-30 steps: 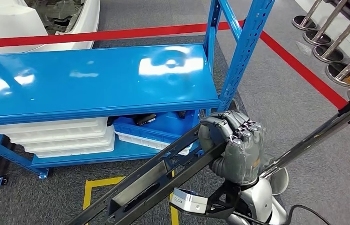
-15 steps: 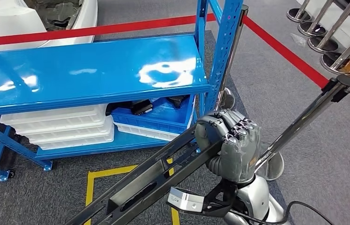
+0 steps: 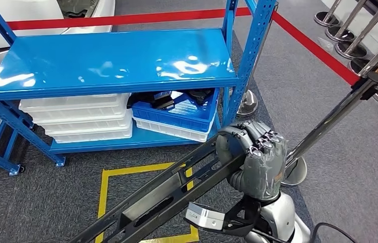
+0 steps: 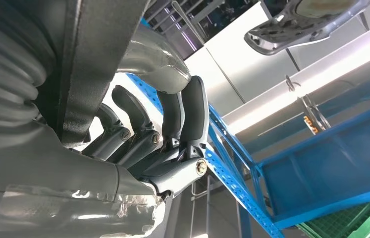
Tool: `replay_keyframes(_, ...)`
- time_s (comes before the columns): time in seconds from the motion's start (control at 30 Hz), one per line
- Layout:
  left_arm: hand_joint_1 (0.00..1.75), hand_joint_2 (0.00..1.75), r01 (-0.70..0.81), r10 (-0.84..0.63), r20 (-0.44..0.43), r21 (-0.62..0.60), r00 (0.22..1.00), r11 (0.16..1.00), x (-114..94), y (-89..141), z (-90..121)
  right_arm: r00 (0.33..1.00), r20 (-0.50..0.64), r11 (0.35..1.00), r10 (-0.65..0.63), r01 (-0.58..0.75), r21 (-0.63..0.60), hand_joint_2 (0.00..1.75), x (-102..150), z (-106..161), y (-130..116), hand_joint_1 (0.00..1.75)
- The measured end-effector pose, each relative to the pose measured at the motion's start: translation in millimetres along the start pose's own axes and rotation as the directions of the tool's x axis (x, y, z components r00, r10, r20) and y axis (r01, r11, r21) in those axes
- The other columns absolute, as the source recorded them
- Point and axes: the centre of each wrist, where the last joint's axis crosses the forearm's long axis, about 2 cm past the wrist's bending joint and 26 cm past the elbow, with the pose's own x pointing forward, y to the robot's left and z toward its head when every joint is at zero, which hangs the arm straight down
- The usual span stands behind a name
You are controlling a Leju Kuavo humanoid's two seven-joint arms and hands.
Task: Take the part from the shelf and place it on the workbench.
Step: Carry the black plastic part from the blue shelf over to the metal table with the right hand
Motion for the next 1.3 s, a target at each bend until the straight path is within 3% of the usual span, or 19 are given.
replay_keyframes(1.3,0.0,1.75,0.004,-0.004,0.005,0.006,1.0,1.0,-1.2,0.5,0.6,1.0,0.003,1.0,-0.013,0.013,0.0,1.75,-1.6,-2.6,2.1,1.75)
